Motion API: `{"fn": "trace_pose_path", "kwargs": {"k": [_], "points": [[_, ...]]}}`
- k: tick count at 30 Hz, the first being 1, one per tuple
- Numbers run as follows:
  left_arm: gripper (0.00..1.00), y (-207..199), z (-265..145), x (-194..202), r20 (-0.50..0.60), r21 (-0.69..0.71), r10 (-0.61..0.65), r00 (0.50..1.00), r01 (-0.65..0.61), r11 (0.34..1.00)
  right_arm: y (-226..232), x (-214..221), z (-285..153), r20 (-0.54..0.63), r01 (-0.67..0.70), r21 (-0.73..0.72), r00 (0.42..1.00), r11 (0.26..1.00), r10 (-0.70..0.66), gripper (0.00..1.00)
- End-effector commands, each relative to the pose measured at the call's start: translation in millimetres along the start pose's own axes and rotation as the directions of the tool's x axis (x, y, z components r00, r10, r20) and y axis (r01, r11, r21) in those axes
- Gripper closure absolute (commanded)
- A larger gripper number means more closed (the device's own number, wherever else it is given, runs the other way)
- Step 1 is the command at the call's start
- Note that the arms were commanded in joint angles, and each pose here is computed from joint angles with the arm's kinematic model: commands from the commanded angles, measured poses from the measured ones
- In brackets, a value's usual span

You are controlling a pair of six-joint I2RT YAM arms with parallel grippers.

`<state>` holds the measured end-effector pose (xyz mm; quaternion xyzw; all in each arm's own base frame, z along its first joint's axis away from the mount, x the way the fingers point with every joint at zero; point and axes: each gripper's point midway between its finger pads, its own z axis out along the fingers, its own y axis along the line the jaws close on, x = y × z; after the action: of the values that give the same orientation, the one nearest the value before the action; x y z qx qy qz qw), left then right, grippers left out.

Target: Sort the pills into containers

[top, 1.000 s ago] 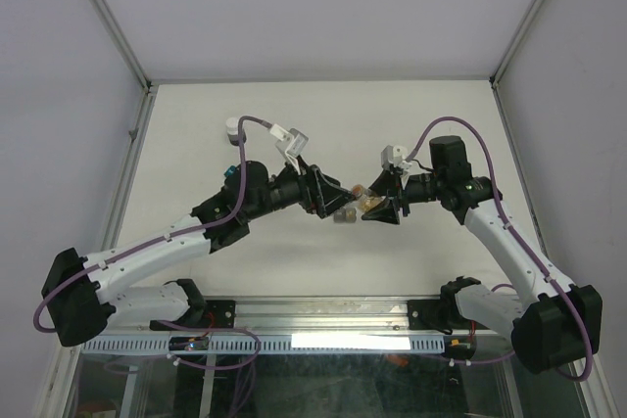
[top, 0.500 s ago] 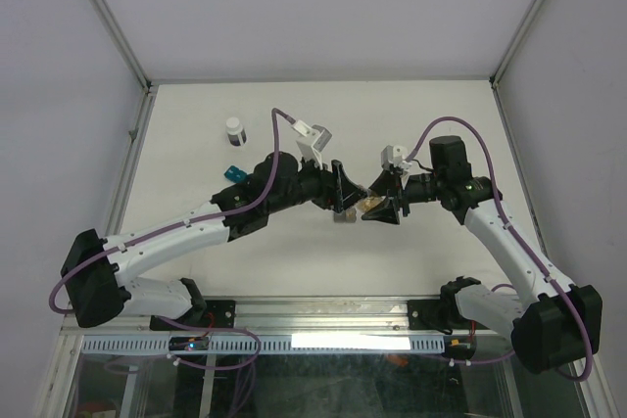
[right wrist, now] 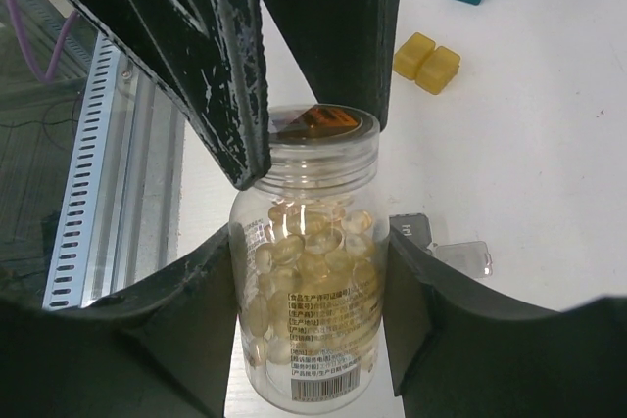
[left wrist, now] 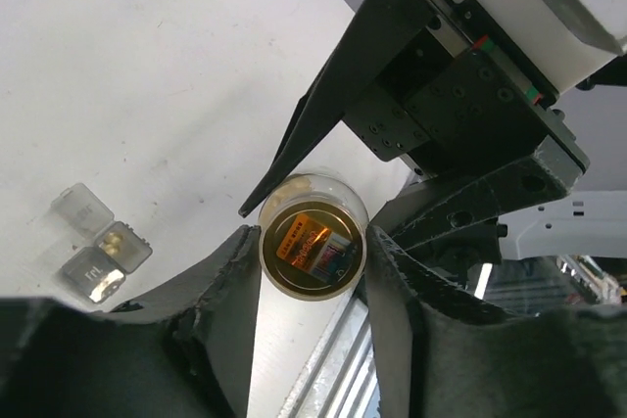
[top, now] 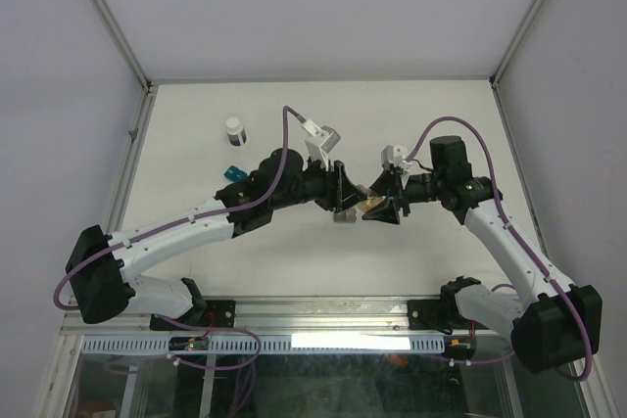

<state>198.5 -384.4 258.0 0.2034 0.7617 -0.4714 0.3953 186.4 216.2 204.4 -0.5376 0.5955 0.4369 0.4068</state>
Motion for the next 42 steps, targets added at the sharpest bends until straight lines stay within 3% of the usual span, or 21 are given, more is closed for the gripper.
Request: {"fn": "trace_pose_path", "kwargs": {"k": [1, 4, 7, 8, 9, 12, 15, 17, 18, 20, 22, 25, 29, 32, 35, 36, 38, 40, 42], "points": [[0.64, -26, 0, -8, -0.001, 0.127, 0.145, 0.989, -0.144, 0.981, -3, -26, -3, 0.050, 0.087, 0.003, 0.995, 0.996, -0.087, 1.00], [0.76, -34, -2, 6, -0.016, 0.253, 0.353, 0.935, -0.338, 0.906, -3, -26, -3, 0.052, 0.086, 0.001, 0.995, 0.996, -0.086, 1.00], [0.78, -40, -10, 25, 0.039, 0.405, 0.594, 0.804, -0.556, 0.726, -2, -27, -3, 0.053, 0.087, 0.000, 0.995, 0.996, -0.087, 1.00], [0.81, -44, -15, 33, 0.078, 0.464, 0.664, 0.744, -0.616, 0.636, -3, -26, -3, 0.052, 0.087, 0.001, 0.995, 0.996, -0.087, 1.00], [0.85, -44, -20, 40, 0.161, 0.512, 0.769, 0.618, -0.719, 0.471, -2, -27, -3, 0.053, 0.086, 0.000, 0.995, 0.996, -0.086, 1.00], [1.00, -38, -31, 50, 0.319, 0.549, 0.869, 0.378, -0.821, 0.156, -2, -27, -3, 0.054, 0.087, -0.002, 0.995, 0.996, -0.086, 1.00], [1.00, -28, -26, 24, 0.344, 0.531, 0.867, 0.361, -0.836, 0.138, -2, -27, -3, 0.054, 0.087, 0.000, 0.995, 0.996, -0.087, 1.00], [1.00, -24, -23, 8, 0.350, 0.531, 0.861, 0.368, -0.835, 0.141, -2, -26, -3, 0.053, 0.086, -0.002, 0.995, 0.996, -0.085, 1.00], [0.91, -23, -21, 3, 0.350, 0.526, 0.861, 0.368, -0.838, 0.144, -2, -26, -3, 0.053, 0.086, -0.003, 0.995, 0.996, -0.086, 1.00], [0.57, -22, -17, -8, 0.349, 0.511, 0.862, 0.368, -0.846, 0.154, -2, -26, -3, 0.053, 0.085, -0.002, 0.995, 0.996, -0.085, 1.00], [0.35, -24, -15, -20, 0.356, 0.478, 0.858, 0.370, -0.861, 0.174, -2, -26, -3, 0.053, 0.085, -0.003, 0.995, 0.996, -0.085, 1.00], [0.03, -30, -14, -43, 0.370, 0.387, 0.833, 0.411, -0.884, 0.263, -2, -26, -3, 0.052, 0.086, -0.002, 0.995, 0.996, -0.086, 1.00], [0.01, -36, -31, -67, 0.434, 0.243, 0.764, 0.478, -0.878, 0.412, -2, -27, -3, 0.052, 0.090, -0.001, 0.995, 0.996, -0.090, 1.00], [0.01, -36, -51, -78, 0.481, 0.176, 0.648, 0.591, -0.789, 0.589, -2, -26, -4, 0.051, 0.090, 0.000, 0.995, 0.996, -0.090, 1.00], [0.01, -39, -64, -70, 0.461, 0.242, 0.485, 0.743, -0.631, 0.737, -3, -26, -3, 0.049, 0.089, 0.001, 0.995, 0.996, -0.089, 1.00], [0.02, -43, -67, -68, 0.436, 0.299, 0.376, 0.818, -0.525, 0.797, -3, -25, -3, 0.048, 0.087, 0.002, 0.995, 0.996, -0.087, 1.00], [0.09, -46, -68, -70, 0.378, 0.351, 0.189, 0.906, -0.330, 0.876, -4, -24, -3, 0.046, 0.082, 0.001, 0.996, 0.997, -0.082, 1.00], [0.15, -38, -62, -69, 0.318, 0.324, 0.057, 0.946, -0.165, 0.932, -5, -23, -2, 0.045, 0.078, -0.001, 0.996, 0.997, -0.078, 1.00], [0.15, -23, -50, -70, 0.307, 0.177, 0.034, 0.951, -0.092, 0.980, -5, -23, -2, 0.043, 0.076, 0.000, 0.996, 0.997, -0.075, 1.00]]}}
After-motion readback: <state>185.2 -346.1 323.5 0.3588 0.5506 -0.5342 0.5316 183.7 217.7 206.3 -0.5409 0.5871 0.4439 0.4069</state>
